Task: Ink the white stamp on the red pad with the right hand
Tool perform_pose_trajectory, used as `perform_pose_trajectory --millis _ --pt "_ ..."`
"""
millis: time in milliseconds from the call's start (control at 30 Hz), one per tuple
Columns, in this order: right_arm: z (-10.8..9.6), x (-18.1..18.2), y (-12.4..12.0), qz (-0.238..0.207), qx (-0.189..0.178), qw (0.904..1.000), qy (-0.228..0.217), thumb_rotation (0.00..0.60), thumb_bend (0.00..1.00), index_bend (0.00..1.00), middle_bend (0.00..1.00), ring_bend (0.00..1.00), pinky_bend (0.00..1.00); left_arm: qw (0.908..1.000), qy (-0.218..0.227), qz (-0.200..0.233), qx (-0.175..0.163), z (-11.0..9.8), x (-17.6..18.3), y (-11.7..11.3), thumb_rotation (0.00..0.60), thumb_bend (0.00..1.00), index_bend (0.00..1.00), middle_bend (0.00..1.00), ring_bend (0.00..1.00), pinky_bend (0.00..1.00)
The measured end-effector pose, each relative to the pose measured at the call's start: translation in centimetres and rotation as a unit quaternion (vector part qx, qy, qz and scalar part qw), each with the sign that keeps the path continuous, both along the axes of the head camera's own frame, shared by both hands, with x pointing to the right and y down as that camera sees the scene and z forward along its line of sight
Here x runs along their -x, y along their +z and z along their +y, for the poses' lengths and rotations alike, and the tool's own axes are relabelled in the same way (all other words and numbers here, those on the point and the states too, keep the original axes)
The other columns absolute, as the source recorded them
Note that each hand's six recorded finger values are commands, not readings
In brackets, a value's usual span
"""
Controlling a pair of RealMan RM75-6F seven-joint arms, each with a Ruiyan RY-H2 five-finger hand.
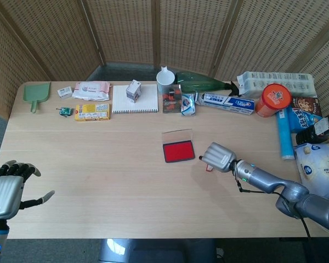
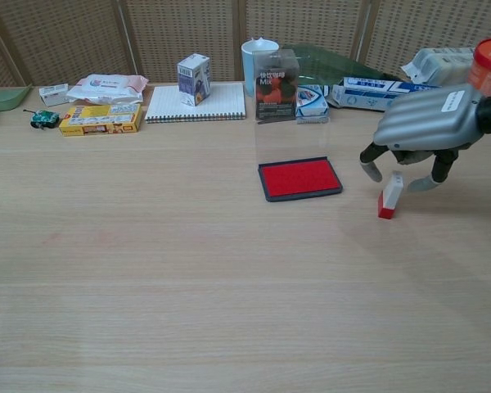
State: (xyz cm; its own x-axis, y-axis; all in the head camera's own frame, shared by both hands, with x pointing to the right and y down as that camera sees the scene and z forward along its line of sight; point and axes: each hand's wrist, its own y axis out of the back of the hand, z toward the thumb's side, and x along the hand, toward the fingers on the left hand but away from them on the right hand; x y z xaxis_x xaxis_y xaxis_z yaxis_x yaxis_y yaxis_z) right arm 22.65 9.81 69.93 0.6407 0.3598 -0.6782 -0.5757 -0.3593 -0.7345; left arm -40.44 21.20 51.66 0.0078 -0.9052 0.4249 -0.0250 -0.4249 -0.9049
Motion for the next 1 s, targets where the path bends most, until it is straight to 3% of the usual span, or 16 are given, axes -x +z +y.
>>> perform_pose_trajectory --millis 600,1000 --pt "0.04 0.51 0.59 0.009 0.004 0.9999 0.007 0.6 0.42 0.44 0.99 1.0 1.0 1.0 -0.005 0.0 0.003 0.4 0.57 0.2 0.386 0.03 0.44 0.38 0.29 0.17" --pt "0.47 0.84 0.98 0.009 0.013 0.9997 0.017 0.6 0.42 0.52 0.99 1.0 1.0 1.0 -0.005 0.0 0.004 0.41 0.63 0.35 0.385 0.03 0.44 0.38 0.29 0.17"
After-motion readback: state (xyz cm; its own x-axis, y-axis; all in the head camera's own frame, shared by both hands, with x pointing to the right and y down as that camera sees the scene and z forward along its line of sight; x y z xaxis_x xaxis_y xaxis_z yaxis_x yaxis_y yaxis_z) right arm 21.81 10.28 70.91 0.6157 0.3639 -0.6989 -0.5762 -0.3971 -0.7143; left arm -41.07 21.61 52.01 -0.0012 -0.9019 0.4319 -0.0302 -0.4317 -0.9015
